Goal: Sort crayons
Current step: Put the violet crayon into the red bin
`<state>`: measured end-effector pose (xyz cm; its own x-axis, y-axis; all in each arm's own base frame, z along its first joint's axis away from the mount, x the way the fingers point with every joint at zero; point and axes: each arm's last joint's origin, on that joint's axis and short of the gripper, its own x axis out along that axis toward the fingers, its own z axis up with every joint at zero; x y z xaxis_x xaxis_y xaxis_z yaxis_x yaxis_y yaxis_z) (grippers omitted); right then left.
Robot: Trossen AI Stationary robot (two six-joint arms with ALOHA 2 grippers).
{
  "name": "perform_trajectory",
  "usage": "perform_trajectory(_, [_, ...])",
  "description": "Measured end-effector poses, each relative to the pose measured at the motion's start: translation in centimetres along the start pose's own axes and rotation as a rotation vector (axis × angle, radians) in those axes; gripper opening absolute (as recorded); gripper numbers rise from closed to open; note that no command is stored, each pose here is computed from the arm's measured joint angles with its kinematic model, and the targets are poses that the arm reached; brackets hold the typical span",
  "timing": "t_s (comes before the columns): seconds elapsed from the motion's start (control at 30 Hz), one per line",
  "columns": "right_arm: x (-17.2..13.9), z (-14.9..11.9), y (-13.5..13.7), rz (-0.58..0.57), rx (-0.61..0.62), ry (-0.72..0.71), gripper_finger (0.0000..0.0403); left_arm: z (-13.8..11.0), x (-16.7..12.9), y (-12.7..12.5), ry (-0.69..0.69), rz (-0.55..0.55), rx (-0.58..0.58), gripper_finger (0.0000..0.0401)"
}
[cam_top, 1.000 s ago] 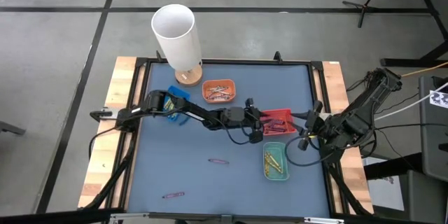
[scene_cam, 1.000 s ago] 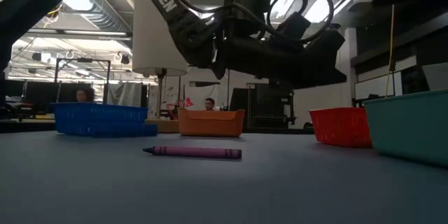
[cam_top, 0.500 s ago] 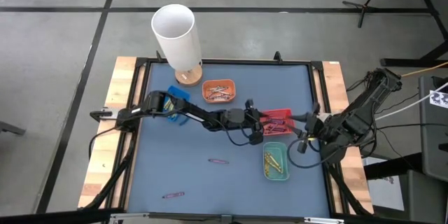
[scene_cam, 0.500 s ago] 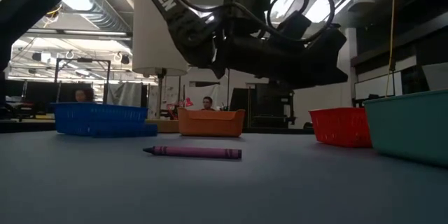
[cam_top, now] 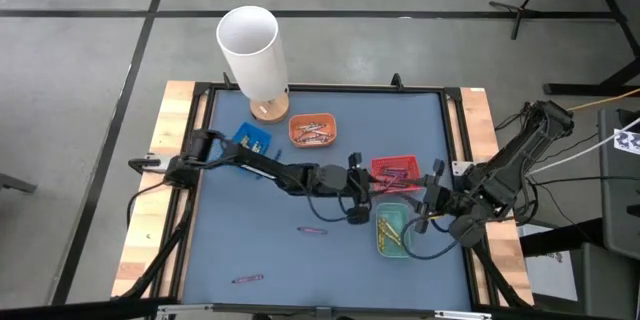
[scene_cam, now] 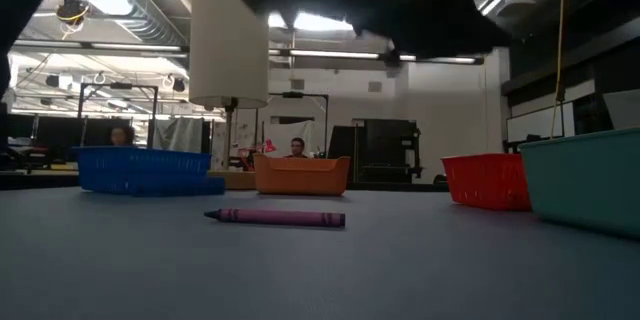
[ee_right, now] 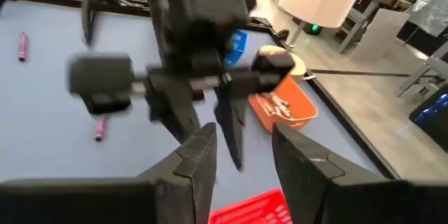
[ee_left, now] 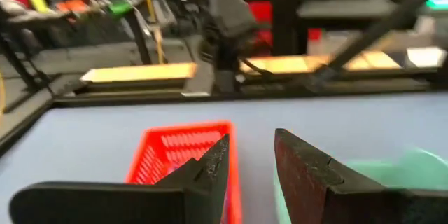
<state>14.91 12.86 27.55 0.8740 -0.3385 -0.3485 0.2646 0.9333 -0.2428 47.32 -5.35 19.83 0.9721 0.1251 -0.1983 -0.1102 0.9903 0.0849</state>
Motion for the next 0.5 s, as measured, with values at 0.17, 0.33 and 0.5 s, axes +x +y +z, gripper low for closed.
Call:
perform_trajectory(0.17, [1.4,0.3,0.9,0.037,0.052,0.028,0.0138,2.6,-3.5,-2.0,0.160,-0.066,0.022,0.0099])
perform_trajectory(0.33, [3.9,0.6,1.6,0.094,0.058,0.068,0.0138,4.8,-7.6,-4.1,0.278,-0.122,-0.026,0.0099])
perform_trajectory(0.5, [7.4,1.1,2.6,0.230,0.055,0.077,0.0138,6.1,-12.1,-6.3,0.421,-0.170,-0.093,0.0099])
